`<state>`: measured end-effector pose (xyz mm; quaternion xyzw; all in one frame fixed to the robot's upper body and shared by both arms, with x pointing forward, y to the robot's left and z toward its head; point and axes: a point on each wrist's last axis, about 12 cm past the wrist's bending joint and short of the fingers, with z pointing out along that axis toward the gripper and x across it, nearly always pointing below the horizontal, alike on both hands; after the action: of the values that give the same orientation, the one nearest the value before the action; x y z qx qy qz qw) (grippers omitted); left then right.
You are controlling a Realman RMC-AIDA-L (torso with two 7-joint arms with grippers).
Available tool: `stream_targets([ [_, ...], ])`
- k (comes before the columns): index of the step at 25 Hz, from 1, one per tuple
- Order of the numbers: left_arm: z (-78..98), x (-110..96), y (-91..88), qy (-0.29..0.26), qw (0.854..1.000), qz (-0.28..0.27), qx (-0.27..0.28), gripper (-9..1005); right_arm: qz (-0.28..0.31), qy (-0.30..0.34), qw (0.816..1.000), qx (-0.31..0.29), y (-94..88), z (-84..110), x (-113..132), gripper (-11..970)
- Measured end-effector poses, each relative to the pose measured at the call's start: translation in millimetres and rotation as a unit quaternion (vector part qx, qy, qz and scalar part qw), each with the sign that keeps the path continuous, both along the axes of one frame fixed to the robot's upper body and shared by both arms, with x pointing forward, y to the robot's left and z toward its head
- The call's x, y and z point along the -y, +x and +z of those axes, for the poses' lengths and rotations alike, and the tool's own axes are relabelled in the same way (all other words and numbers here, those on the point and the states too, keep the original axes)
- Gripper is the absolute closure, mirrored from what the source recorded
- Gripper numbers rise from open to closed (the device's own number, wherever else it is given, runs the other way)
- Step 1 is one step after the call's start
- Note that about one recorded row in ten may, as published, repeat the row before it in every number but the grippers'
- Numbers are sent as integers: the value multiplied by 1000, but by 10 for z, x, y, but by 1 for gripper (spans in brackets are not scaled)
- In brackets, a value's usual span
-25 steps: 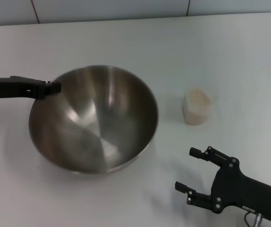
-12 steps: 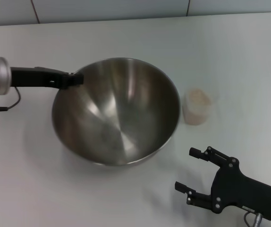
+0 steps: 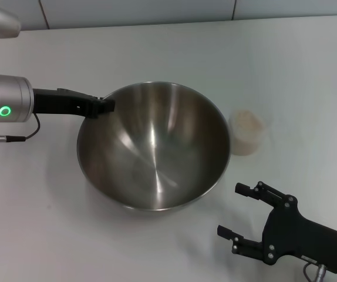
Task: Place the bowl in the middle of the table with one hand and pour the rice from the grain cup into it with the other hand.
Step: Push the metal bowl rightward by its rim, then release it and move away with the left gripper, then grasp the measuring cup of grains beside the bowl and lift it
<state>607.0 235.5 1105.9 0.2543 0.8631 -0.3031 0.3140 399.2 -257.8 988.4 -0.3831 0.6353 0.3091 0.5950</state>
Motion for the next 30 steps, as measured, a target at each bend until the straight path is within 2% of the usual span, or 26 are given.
stream_targets([
  [8,41,-14,-2,-12,1000,-1,10,837,-1,-1,1000,0,-5,-1,9,146],
  [13,222,-99,-64,-30,998,-24,57,713,-1,-2,1000,0,-6,-3,10,146],
  [17,403,-332,-200,-27,992,-15,122,613,-1,-2,1000,0,-7,-4,11,146],
  [19,441,-449,-303,-18,986,-17,165,521,-2,-2,1000,0,-8,-3,13,146],
  [23,360,-715,-647,-47,962,-10,270,343,-3,-2,1000,-1,-8,-4,15,146],
  [28,81,-930,-1238,-114,910,-19,398,149,-5,-1,1000,-1,-4,-2,18,146],
  [30,-59,-960,-1401,-121,899,-26,421,144,-8,1,1000,0,1,1,22,146],
])
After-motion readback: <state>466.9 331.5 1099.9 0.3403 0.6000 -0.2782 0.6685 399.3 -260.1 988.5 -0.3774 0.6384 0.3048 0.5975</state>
